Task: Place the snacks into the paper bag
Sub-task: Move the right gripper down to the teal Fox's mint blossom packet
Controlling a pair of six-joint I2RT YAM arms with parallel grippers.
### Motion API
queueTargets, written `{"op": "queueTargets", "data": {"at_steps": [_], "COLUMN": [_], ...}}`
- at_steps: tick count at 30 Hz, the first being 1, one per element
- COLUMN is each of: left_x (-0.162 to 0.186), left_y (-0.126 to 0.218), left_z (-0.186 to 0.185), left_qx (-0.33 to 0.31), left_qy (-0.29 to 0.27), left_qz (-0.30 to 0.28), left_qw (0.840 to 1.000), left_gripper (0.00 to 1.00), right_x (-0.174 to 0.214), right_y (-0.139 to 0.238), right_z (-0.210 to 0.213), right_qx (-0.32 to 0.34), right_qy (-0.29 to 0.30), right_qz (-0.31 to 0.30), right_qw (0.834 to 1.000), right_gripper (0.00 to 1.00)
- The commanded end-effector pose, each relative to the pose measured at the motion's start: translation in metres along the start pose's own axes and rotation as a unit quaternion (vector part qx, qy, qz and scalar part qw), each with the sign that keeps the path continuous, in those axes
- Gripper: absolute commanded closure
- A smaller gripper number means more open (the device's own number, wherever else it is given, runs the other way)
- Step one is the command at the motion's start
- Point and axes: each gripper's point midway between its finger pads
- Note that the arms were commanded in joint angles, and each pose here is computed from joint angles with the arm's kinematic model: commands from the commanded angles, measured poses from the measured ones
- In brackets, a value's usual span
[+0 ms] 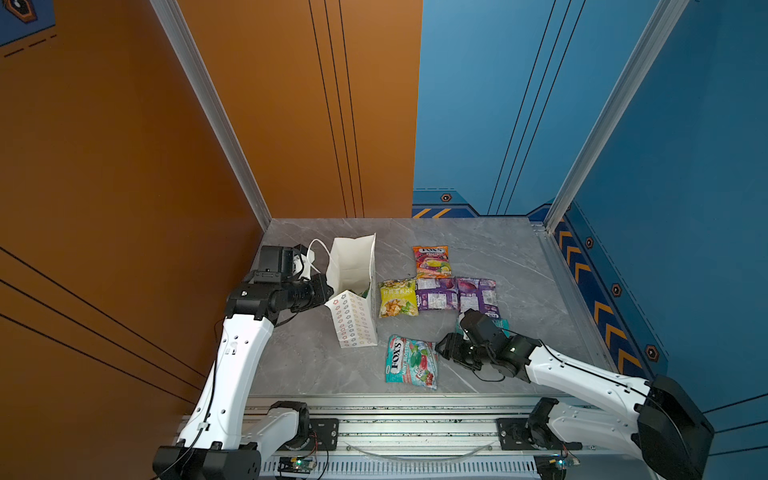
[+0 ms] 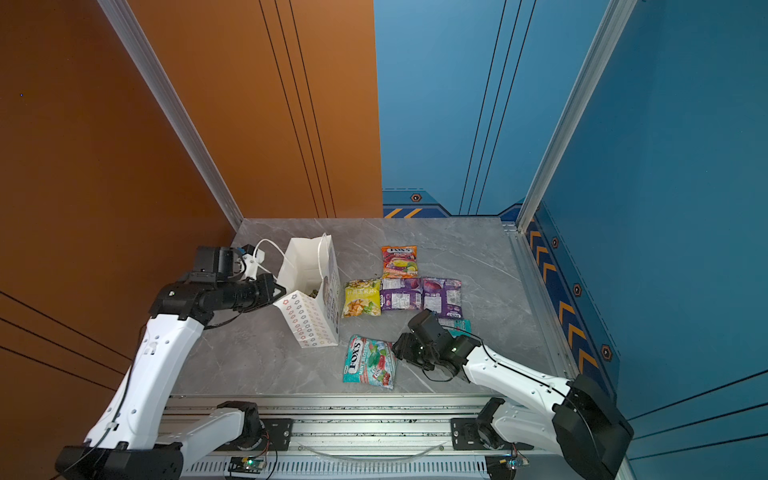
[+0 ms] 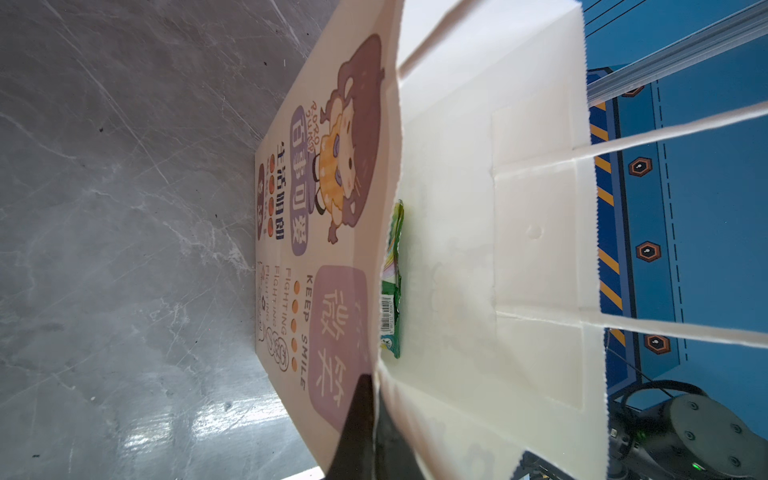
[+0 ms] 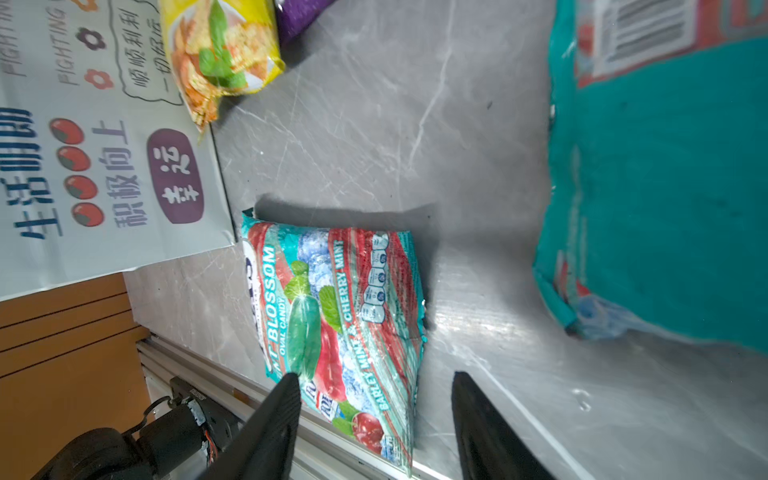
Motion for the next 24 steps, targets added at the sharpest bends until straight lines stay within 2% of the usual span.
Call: {"op": "queueTargets", "data": {"at_steps": [1, 17, 24], "left_x": [-0.005, -0.001, 0.001], "left_y": [0.002, 0.002, 0.002], "left_z": [-0.002, -0.001, 0.000], "left_qx": [-0.001, 0.003, 0.003], "left_qy": [-0.012, -0.012, -0.011], "left_qz": [-0.009, -0.005, -0.003], "left_qw": [1.000, 1.000, 1.000], "left_gripper": [0.95, 0.95, 0.95], "right_x": [0.009, 0.031, 0.028], "right_y": [-0.010, -0.049, -0.068], "right_z": [0.002, 0.010, 0.031], "right_qx": [-0.010, -0.050, -0.104], "right_qy": [-0.021, -0.072, -0.104], "right_qz": [0.018, 0.064, 0.066], "right_qw": [1.000, 0.994, 0.987], "right_gripper": [0.40, 0.39, 0.39]}}
Point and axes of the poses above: each gripper's point midway between its finger pads, its own y axis back along the fingers, its own z axis along the line the jaws close on, x = y × z, and after that the axes turned 7 degrees about y, right-handed
